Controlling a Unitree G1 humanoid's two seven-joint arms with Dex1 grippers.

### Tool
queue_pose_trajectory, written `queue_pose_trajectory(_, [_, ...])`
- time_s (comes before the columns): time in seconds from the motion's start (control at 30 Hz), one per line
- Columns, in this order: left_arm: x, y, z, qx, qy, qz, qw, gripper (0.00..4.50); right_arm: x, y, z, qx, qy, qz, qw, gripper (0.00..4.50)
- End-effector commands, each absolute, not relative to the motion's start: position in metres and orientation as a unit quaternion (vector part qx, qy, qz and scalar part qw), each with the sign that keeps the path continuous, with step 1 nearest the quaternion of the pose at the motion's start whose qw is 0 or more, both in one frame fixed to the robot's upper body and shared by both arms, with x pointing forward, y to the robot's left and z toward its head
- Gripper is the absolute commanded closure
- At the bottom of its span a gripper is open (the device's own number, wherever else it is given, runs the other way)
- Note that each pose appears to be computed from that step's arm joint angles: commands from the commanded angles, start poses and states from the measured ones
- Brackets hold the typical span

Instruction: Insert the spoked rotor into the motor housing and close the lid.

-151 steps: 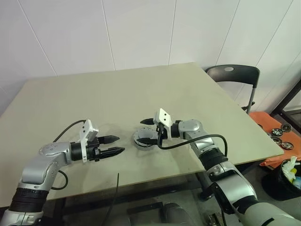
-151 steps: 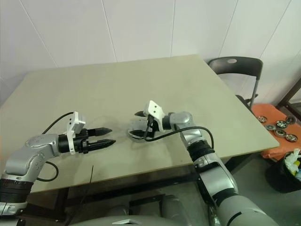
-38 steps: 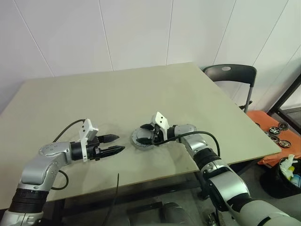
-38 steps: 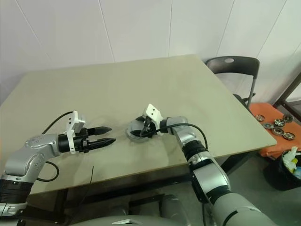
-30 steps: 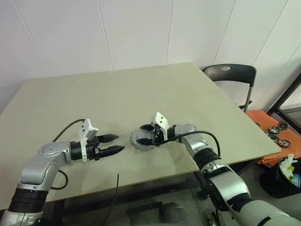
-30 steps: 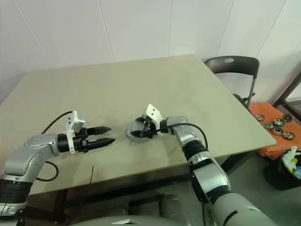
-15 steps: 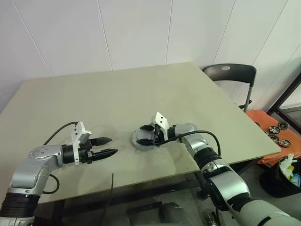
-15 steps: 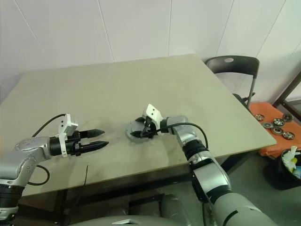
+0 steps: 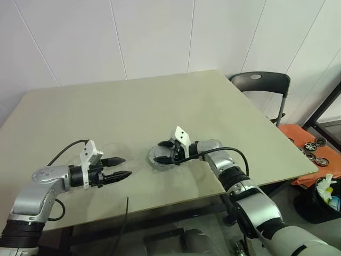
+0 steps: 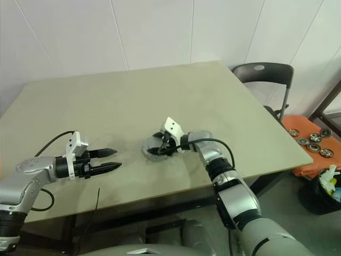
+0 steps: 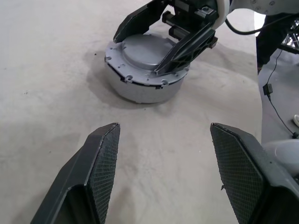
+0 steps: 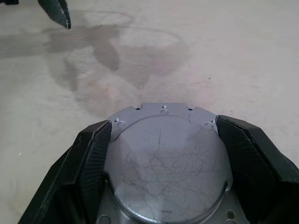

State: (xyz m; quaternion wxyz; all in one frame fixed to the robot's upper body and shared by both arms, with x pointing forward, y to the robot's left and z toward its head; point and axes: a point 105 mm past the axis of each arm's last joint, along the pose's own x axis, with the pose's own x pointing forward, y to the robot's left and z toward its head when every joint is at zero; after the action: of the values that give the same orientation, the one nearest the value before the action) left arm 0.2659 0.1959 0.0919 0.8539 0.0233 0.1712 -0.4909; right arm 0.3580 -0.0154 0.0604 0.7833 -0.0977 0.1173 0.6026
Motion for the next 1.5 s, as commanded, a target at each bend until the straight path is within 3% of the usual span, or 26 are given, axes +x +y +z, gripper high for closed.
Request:
queue_pose_trajectory(0.03, [0.267,0.191,0.102,0.034,0.150,-0.500,0.852,1.21,0.364,-0.009,0.073,-0.103,0.097,0.597,0.790,1.29])
queue_pose_trajectory(1.5, [0.269,0.189,0.103,0.028,0.145,-0.492,0.858,1.21,0.346,-0.025,0.040,-0.166,0.158,0.640,0.733,1.29])
